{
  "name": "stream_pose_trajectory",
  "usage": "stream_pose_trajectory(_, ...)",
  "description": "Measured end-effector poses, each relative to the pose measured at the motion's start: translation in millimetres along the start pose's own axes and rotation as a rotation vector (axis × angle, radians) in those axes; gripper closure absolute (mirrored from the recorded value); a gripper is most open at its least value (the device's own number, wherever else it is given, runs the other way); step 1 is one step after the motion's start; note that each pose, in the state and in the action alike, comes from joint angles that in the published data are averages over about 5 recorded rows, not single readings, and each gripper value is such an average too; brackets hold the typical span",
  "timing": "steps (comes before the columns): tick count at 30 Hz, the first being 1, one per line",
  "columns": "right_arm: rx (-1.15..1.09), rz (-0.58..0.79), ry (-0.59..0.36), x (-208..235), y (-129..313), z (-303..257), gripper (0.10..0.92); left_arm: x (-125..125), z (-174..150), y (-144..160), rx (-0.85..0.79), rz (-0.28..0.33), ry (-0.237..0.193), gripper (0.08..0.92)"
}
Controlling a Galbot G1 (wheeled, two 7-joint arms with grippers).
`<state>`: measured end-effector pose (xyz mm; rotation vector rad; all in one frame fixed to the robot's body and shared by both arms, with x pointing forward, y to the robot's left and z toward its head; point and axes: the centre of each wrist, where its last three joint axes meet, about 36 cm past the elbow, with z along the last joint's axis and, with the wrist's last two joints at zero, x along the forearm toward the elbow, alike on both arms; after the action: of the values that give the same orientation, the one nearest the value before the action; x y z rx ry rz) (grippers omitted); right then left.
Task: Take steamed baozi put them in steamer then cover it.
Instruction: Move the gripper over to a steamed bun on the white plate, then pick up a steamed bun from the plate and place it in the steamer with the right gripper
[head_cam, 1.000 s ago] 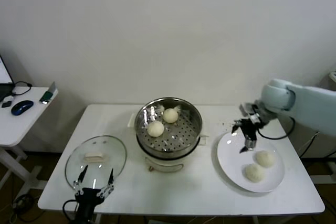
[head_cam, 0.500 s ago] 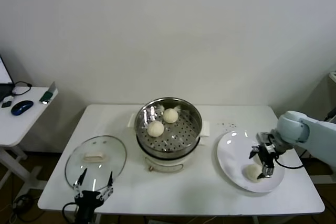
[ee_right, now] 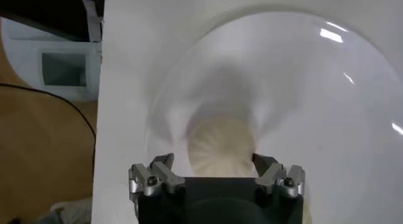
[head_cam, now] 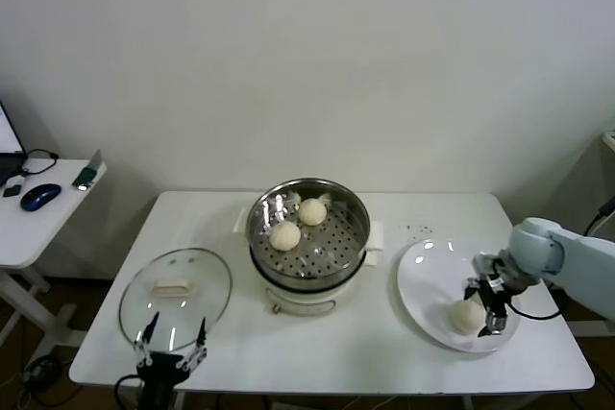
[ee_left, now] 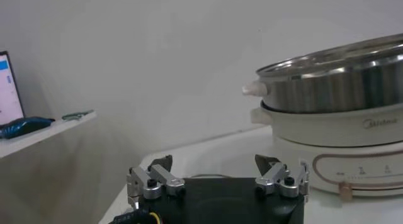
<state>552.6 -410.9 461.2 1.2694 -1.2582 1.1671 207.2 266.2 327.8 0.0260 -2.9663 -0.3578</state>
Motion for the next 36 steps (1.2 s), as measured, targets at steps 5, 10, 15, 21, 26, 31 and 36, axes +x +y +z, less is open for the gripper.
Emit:
stream_pose_trajectory(5, 0.003, 0.005, 0.004, -3, -5, -3, 0.200, 0, 1, -1, 0.001, 0.001, 0.001, 0.177)
stream_pose_trajectory(10, 0.013, 0.004, 0.007, -5, -9, -6, 0.201, 0, 2, -1, 0.001, 0.001, 0.002, 0.177)
stream_pose_trajectory(15, 0.020, -0.007, 0.011, -8, -9, -7, 0.253, 0, 3, 0, 0.000, 0.000, 0.003, 0.177)
stream_pose_trajectory(21, 0.030, -0.011, 0.015, -7, -10, -6, 0.301, 0, 4, -1, 0.001, 0.000, 0.004, 0.177)
stream_pose_trajectory(26, 0.046, -0.008, 0.013, -5, -13, -9, 0.318, 1, 4, -1, 0.002, 0.000, 0.005, 0.177)
stream_pose_trajectory(31, 0.099, 0.006, 0.013, 6, -22, -15, 0.326, 3, 4, 0, 0.001, 0.000, 0.007, 0.177)
stream_pose_trajectory(36, 0.252, 0.037, 0.014, 39, -42, -34, 0.327, 5, 4, -1, 0.000, 0.002, 0.009, 0.177)
